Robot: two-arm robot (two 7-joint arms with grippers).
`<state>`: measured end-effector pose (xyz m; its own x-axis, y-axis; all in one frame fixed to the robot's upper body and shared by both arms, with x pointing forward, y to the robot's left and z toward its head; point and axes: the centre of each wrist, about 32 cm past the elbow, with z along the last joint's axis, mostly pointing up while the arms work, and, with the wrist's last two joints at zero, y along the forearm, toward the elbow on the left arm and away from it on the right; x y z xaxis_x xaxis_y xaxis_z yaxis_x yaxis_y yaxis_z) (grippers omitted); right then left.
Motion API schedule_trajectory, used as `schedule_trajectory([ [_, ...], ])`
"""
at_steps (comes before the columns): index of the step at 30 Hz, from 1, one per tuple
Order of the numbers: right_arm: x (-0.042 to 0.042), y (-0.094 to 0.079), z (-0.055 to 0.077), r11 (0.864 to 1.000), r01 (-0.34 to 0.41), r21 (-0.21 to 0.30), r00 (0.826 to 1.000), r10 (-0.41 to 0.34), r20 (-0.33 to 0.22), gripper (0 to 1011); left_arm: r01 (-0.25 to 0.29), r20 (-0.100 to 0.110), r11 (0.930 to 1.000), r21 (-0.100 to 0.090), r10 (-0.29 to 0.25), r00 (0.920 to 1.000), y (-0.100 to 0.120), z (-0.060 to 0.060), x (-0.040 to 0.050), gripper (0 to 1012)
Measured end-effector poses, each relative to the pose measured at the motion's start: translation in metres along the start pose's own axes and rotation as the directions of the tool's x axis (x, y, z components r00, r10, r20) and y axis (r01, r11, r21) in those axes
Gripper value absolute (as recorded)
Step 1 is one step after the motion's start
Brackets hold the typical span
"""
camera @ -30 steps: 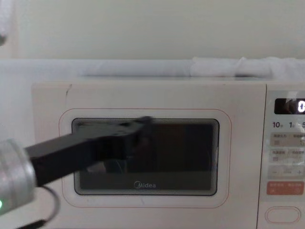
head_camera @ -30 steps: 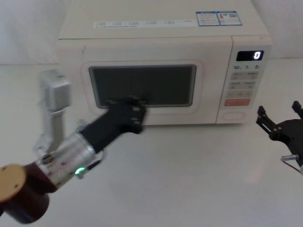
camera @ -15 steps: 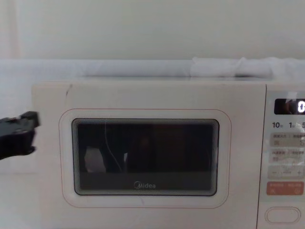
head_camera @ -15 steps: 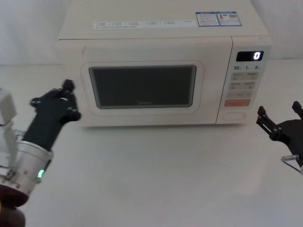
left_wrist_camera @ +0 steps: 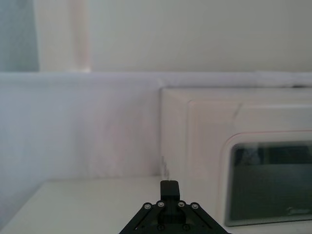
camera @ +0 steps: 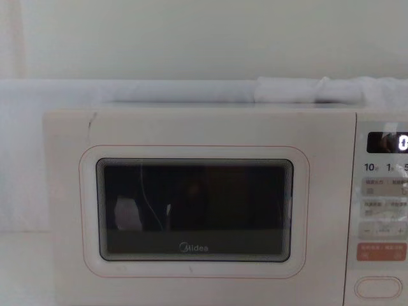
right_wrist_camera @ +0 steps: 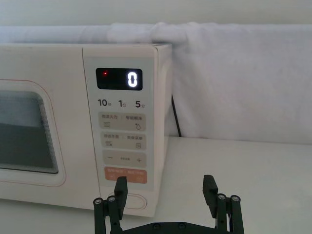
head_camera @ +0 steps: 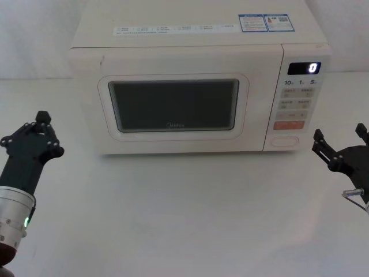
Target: Press the button to open the microwave door with one hand; close the microwave door with the other hand.
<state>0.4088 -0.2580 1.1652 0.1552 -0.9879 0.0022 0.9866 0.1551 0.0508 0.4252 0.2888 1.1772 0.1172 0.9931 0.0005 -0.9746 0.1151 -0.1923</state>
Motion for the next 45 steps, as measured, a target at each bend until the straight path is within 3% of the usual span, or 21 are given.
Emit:
schedule_trajectory([
  [6, 0.0000, 0.000, 0.000, 1.000, 0.000, 0.000, 1.000, 0.000, 0.000, 1000, -0.028, -0.031, 0.9986, 0.045, 0.029, 0.9991, 0.000, -0.003, -0.0020, 0],
  [7, 0.0000, 0.000, 0.000, 1.000, 0.000, 0.000, 1.000, 0.000, 0.000, 1000, -0.030, -0.041, 0.9978, 0.060, 0.032, 0.9986, 0.000, -0.003, -0.0038, 0],
  [11, 0.0000, 0.000, 0.000, 1.000, 0.000, 0.000, 1.000, 0.000, 0.000, 1000, -0.025, -0.057, 0.9958, 0.088, 0.030, 0.9979, 0.000, -0.003, -0.0095, 0],
  [15, 0.0000, 0.000, 0.000, 1.000, 0.000, 0.000, 1.000, 0.000, 0.000, 1000, -0.015, -0.060, 0.9940, 0.108, 0.021, 0.9980, 0.002, -0.003, -0.0166, 0],
  [22, 0.0000, 0.000, 0.000, 1.000, 0.000, 0.000, 1.000, 0.000, 0.000, 1000, 0.009, -0.045, 0.9884, 0.152, -0.003, 0.9990, 0.011, -0.006, -0.0293, 0],
  [31, 0.0000, 0.000, 0.000, 1.000, 0.000, 0.000, 1.000, 0.000, 0.000, 1000, 0.004, -0.025, 0.9862, 0.165, 0.000, 0.9997, 0.013, -0.011, -0.0343, 0],
  [38, 0.0000, 0.000, 0.000, 1.000, 0.000, 0.000, 1.000, 0.000, 0.000, 1000, 0.000, -0.010, 0.9852, 0.171, 0.002, 0.9999, 0.013, -0.015, -0.0320, 0],
  [45, 0.0000, 0.000, 0.000, 1.000, 0.000, 0.000, 1.000, 0.000, 0.000, 1000, -0.009, -0.005, 0.9808, 0.195, 0.010, 0.9999, 0.017, -0.021, -0.0279, 0],
])
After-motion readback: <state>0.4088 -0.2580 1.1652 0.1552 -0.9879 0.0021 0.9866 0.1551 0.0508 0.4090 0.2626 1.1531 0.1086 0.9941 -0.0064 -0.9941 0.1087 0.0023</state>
